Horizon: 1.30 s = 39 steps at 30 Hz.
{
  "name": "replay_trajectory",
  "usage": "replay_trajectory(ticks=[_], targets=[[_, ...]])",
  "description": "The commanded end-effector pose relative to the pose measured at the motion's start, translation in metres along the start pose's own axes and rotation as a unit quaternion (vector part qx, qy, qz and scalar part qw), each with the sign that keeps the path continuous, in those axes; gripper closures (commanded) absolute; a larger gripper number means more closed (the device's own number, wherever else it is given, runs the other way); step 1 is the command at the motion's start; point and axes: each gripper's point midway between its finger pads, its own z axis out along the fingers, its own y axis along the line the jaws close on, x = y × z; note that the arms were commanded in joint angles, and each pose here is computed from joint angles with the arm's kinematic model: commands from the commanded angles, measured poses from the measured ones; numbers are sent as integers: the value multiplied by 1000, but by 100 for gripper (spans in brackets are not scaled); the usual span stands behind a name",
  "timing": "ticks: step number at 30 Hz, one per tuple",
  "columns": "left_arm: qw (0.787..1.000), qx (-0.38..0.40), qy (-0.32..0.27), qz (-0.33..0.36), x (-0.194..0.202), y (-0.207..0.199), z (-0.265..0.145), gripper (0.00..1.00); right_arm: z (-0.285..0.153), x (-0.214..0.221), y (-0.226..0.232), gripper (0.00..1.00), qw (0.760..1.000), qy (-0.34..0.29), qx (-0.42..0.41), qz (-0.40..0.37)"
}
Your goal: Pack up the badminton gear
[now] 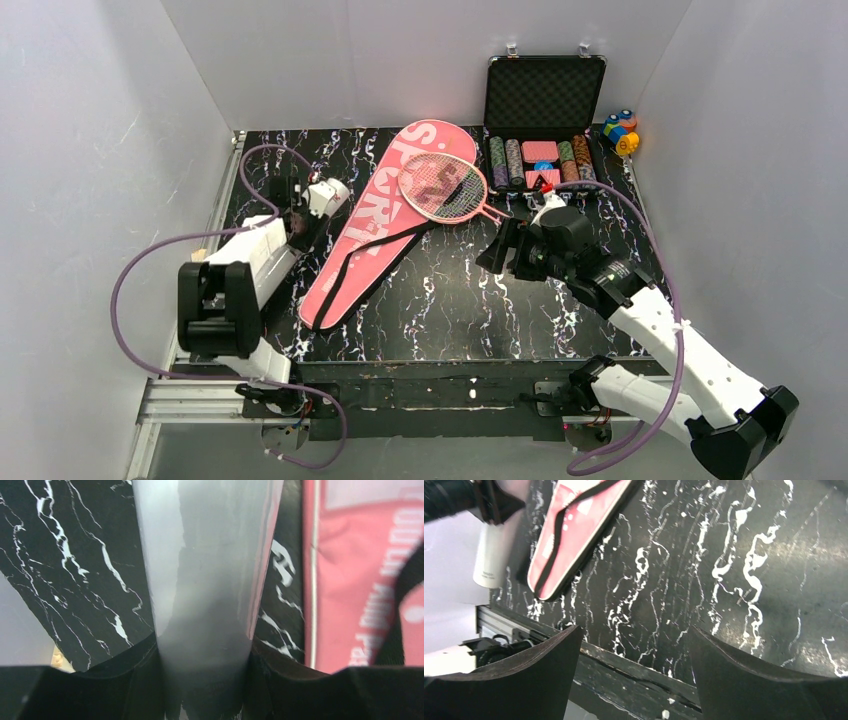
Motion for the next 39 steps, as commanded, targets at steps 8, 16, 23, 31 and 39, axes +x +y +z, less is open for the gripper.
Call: replay_trajectory(ticks=[8, 16, 23, 31, 39], targets=[[998, -35, 28, -45, -25, 31, 33, 63, 2, 7, -34, 13, 997, 11, 78, -8], [999, -8, 26, -45, -22, 19, 39, 13, 15, -19, -48, 12, 992, 18, 120, -20], [996, 2, -61, -59, -62, 21, -24, 2, 41, -76, -75, 12, 983, 16, 178, -46], [984, 98, -126, -78, -95, -30, -90, 2, 102, -107, -124, 11, 947, 105, 265, -146], [982, 149, -117, 1, -91, -118, -69, 2, 147, -105, -151, 12, 924, 159, 273, -216]])
